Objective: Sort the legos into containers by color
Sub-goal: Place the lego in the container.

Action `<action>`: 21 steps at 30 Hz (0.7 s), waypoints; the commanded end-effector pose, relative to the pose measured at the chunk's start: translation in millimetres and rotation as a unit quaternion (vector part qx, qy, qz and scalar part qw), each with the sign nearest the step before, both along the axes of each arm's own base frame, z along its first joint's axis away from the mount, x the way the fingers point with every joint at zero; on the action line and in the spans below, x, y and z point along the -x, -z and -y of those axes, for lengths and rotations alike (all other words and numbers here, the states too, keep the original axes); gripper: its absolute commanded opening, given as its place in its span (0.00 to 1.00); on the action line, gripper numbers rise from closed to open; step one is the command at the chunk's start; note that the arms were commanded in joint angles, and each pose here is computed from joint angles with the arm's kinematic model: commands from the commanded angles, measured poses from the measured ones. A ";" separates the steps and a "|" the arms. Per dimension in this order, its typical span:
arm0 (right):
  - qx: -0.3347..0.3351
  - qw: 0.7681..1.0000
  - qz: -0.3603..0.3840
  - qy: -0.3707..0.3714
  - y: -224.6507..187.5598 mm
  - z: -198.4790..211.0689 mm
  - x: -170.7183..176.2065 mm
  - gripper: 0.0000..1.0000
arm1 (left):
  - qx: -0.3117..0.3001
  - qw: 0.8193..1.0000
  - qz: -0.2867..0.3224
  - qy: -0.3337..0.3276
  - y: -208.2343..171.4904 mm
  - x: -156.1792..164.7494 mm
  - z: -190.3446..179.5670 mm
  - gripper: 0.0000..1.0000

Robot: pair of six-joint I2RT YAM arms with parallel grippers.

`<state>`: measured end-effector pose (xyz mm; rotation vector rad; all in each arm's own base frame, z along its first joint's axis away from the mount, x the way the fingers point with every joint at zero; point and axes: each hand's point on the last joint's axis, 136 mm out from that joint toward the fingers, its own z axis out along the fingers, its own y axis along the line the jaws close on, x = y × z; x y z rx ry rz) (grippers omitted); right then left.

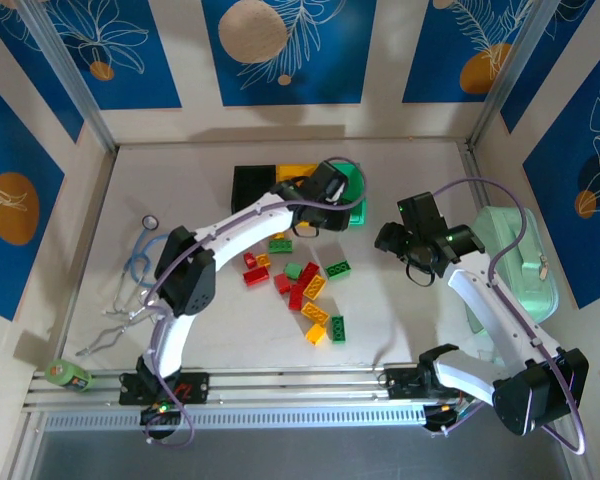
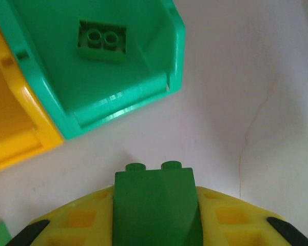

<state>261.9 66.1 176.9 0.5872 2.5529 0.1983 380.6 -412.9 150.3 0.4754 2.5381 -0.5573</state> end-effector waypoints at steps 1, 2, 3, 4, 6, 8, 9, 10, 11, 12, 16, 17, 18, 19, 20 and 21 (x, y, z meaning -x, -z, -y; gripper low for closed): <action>-0.011 1.000 -0.011 -0.003 4.1 -1.6 8.1 0.81 | 0.009 1.000 -0.001 0.020 1.5 -17.2 8.6 0.32; -0.014 1.000 -0.013 -0.006 5.0 -3.5 8.3 0.81 | 0.013 1.000 0.002 0.019 -0.8 -23.7 10.2 0.32; -0.016 1.000 -0.014 -0.009 5.8 -5.2 8.5 0.81 | 0.016 1.000 0.005 0.017 -2.4 -31.6 11.1 0.33; -0.017 1.000 -0.016 -0.012 6.7 -6.5 9.0 0.81 | 0.017 1.000 0.009 0.016 -2.7 -38.4 11.7 0.33; -0.018 1.000 -0.017 -0.016 7.0 -8.8 9.3 0.81 | 0.018 1.000 0.016 0.012 -2.2 -52.4 13.0 0.34; -0.018 0.999 -0.017 -0.020 7.4 -10.3 9.9 0.81 | 0.020 0.999 0.024 0.007 -2.5 -65.9 13.1 0.34; -0.019 0.999 -0.017 -0.021 7.3 -11.3 9.8 0.81 | 0.022 0.999 0.028 0.005 -3.8 -72.2 13.3 0.34; -0.019 0.999 -0.017 -0.023 7.1 -12.1 9.9 0.81 | 0.024 0.999 0.029 0.003 -4.6 -76.9 13.6 0.35; -0.020 0.999 -0.016 -0.025 7.0 -13.0 9.8 0.81 | 0.027 0.999 0.030 0.002 -4.3 -81.7 13.8 0.36; -0.021 0.999 -0.016 -0.028 6.7 -14.2 10.0 0.80 | 0.029 0.999 0.032 0.001 -4.0 -86.4 13.7 0.36; -0.022 0.999 -0.016 -0.037 7.6 -18.2 10.7 0.81 | 0.040 0.998 0.041 -0.011 -4.0 -102.3 10.3 0.38; -0.022 0.999 -0.016 -0.038 8.2 -18.8 10.9 0.81 | 0.045 0.998 0.039 -0.017 -4.4 -105.7 8.3 0.38; -0.023 0.999 -0.017 -0.040 9.1 -20.0 11.1 0.81 | 0.051 0.998 0.038 -0.021 -5.1 -108.9 7.2 0.39; -0.024 0.999 -0.017 -0.041 9.5 -21.0 11.2 0.81 | 0.055 0.997 0.039 -0.023 -5.7 -110.7 7.0 0.41; -0.025 0.999 -0.017 -0.043 9.8 -22.5 11.2 0.81 | 0.057 0.997 0.043 -0.025 -6.7 -113.8 6.4 0.45; -0.026 0.998 -0.018 -0.045 10.5 -23.8 11.2 0.81 | 0.062 0.997 0.047 -0.026 -8.4 -116.5 6.9 0.52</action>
